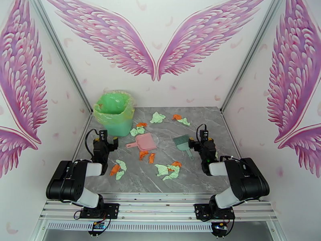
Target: Sweep away the paper scraps from the table
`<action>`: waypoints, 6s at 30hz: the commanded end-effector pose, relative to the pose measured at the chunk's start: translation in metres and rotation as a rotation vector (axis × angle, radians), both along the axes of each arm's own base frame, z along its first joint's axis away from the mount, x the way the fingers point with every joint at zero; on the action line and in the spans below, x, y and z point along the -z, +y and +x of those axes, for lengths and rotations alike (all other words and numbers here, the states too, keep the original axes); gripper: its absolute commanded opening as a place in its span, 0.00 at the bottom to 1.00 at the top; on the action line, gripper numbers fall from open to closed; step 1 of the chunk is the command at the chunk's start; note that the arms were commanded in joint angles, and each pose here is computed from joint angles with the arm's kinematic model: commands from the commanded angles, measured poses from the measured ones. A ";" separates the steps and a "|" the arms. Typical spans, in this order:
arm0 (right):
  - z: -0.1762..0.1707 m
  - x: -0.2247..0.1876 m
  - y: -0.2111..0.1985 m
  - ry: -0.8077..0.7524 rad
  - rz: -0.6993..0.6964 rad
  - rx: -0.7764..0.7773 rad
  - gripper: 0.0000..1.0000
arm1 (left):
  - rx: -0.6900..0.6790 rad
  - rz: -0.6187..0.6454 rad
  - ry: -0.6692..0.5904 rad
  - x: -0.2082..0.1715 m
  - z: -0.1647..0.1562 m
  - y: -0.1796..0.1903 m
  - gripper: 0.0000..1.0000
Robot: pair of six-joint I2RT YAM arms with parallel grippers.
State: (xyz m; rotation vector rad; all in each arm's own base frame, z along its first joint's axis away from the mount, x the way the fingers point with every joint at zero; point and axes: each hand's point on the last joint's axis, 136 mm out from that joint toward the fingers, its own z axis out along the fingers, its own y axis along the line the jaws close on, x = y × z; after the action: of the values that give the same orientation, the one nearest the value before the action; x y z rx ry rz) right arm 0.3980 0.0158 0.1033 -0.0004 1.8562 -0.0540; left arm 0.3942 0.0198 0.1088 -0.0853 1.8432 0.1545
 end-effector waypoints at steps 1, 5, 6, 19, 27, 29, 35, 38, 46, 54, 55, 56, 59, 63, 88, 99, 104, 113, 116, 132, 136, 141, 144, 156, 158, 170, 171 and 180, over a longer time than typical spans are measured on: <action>0.004 -0.006 0.004 -0.010 -0.005 -0.017 0.99 | 0.004 -0.005 -0.012 -0.007 0.006 0.000 0.99; 0.004 -0.007 0.004 -0.011 -0.007 -0.017 0.99 | 0.005 -0.006 -0.011 -0.006 0.006 0.000 0.99; 0.004 -0.006 0.005 -0.010 -0.006 -0.018 0.99 | 0.003 -0.006 -0.010 -0.006 0.006 0.000 0.99; 0.004 -0.007 0.007 -0.015 -0.018 -0.024 0.99 | 0.006 -0.012 -0.010 -0.006 0.006 0.001 0.99; 0.003 -0.007 0.008 -0.015 -0.021 -0.024 0.99 | 0.003 -0.009 -0.010 -0.006 0.006 0.001 0.99; 0.004 -0.007 0.008 -0.017 -0.021 -0.023 0.99 | 0.004 -0.009 -0.011 -0.006 0.006 0.001 0.99; -0.005 -0.036 0.000 -0.035 -0.056 0.054 0.99 | 0.003 -0.011 -0.010 -0.006 0.006 0.001 0.99; -0.013 -0.063 0.007 0.014 0.057 0.057 0.99 | 0.003 -0.011 -0.010 -0.006 0.006 0.001 0.99; -0.041 -0.100 0.060 0.285 0.312 -0.166 0.99 | 0.005 -0.012 -0.008 -0.006 0.006 0.001 0.99; -0.073 -0.024 0.049 0.766 0.132 -0.093 0.92 | 0.005 -0.013 -0.010 -0.006 0.006 0.001 0.99; -0.075 -0.015 0.052 0.797 0.136 -0.105 0.91 | 0.004 -0.013 -0.009 -0.006 0.006 0.002 0.99; -0.076 -0.008 0.058 0.824 0.142 -0.125 0.90 | 0.005 -0.014 -0.009 -0.006 0.006 0.001 0.99; -0.075 0.010 0.065 0.888 0.122 -0.146 0.87 | 0.004 -0.014 -0.009 -0.006 0.006 0.001 0.99; -0.074 0.028 0.062 0.931 0.086 -0.131 0.86 | 0.004 -0.014 -0.008 -0.006 0.006 0.001 0.99; -0.071 0.090 0.064 1.091 0.038 -0.151 0.54 | -0.019 -0.022 -0.011 -0.006 0.006 0.007 0.99; -0.076 0.097 0.070 1.116 0.044 -0.173 0.30 | -0.077 -0.008 -0.019 -0.023 0.000 0.013 0.99; -0.075 0.092 0.070 1.101 0.048 -0.176 0.23 | -0.140 -0.038 -0.041 -0.037 -0.019 0.019 0.99; -0.074 0.045 0.076 0.994 0.067 -0.192 0.21 | -0.183 -0.164 -0.120 -0.097 -0.067 0.014 0.99; -0.077 0.017 0.081 0.940 0.062 -0.208 0.21 | -0.149 -0.245 -0.201 -0.130 -0.085 0.008 0.99; -0.114 -0.098 0.122 0.668 0.004 -0.335 0.21 | 0.634 -0.750 -0.073 -0.181 -0.124 -0.157 0.99; -0.114 -0.102 0.131 0.645 -0.005 -0.345 0.21 | 0.729 -0.786 0.025 -0.162 -0.132 -0.200 0.99; -0.114 -0.108 0.141 0.618 0.004 -0.358 0.21 | 0.813 -0.869 0.141 -0.148 -0.131 -0.254 0.98; -0.115 -0.110 0.143 0.612 0.005 -0.362 0.21 | 0.883 -0.923 0.214 -0.143 -0.126 -0.288 0.96; -0.123 -0.125 0.151 0.583 0.037 -0.393 0.21 | 1.010 -0.992 0.253 -0.165 -0.107 -0.366 0.93; -0.124 -0.129 0.155 0.576 0.043 -0.405 0.21 | 1.013 -1.007 0.260 -0.163 -0.103 -0.372 0.92; -0.126 -0.137 0.184 0.551 0.064 -0.462 0.21 | 1.036 -1.026 0.269 -0.170 -0.085 -0.394 0.83; -0.126 -0.137 0.186 0.547 0.066 -0.462 0.21 | 1.040 -1.029 0.273 -0.170 -0.084 -0.396 0.81; -0.125 -0.136 0.193 0.539 0.053 -0.467 0.21 | 1.047 -1.025 0.285 -0.163 -0.083 -0.399 0.52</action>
State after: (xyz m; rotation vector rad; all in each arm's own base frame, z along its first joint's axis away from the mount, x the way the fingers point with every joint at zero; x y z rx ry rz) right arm 0.2646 0.2035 0.2218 -0.4829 2.4034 0.3394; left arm 0.3109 -0.3760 0.2605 0.1814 1.8767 -1.5463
